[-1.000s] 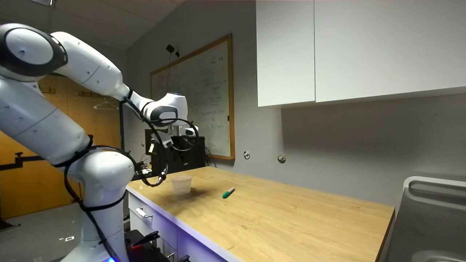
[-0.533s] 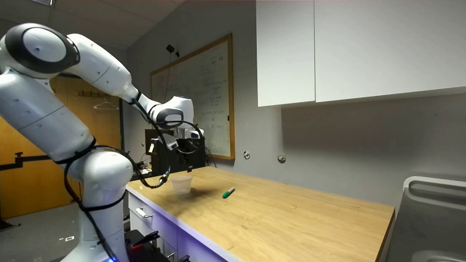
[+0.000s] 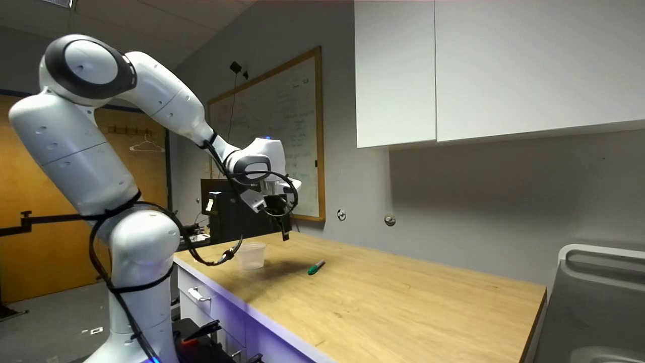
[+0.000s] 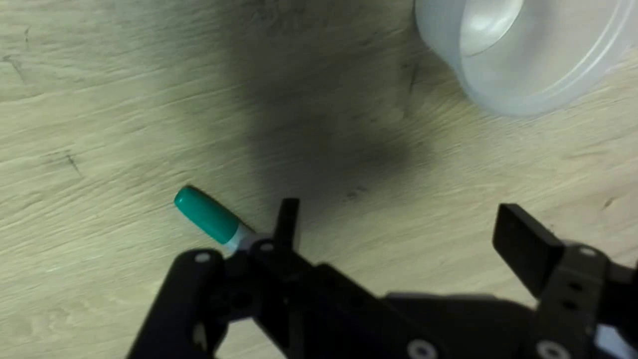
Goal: Pick up the marker and put it in the cup
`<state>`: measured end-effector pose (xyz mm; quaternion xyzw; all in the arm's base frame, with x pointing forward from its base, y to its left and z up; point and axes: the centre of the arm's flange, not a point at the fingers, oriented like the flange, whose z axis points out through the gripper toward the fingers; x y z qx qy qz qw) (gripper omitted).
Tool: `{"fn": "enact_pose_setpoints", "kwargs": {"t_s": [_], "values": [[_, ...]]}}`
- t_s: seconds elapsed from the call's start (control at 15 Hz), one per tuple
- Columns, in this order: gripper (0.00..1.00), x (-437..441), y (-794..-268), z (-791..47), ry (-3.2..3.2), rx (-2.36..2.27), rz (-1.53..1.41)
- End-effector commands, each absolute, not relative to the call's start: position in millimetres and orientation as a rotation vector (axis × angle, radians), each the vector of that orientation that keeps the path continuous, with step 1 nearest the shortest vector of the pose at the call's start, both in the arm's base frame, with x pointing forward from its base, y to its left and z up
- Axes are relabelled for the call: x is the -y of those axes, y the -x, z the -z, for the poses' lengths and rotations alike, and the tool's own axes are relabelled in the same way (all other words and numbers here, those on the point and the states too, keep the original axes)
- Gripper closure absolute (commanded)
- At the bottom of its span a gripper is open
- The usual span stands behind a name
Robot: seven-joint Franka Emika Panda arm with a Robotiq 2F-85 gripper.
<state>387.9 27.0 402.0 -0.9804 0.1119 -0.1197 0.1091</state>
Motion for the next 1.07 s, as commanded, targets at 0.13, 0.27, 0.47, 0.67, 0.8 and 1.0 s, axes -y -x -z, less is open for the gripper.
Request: {"fn": "enact_pose_setpoints", "kwargs": {"t_s": [0.13, 0.27, 0.47, 0.67, 0.8, 1.0], "values": [[0.00, 14, -445, -390, 2.959, -0.276, 0.330], [0.00, 24, -456, -381, 2.990, -0.206, 0.279], [0.00, 34, -469, -367, 3.019, -0.091, 0.191], [0.00, 43, -481, -352, 3.027, 0.009, 0.101], [0.00, 50, -488, -342, 3.032, 0.058, 0.049], [0.00, 61, -499, -329, 3.035, 0.105, -0.010]]}}
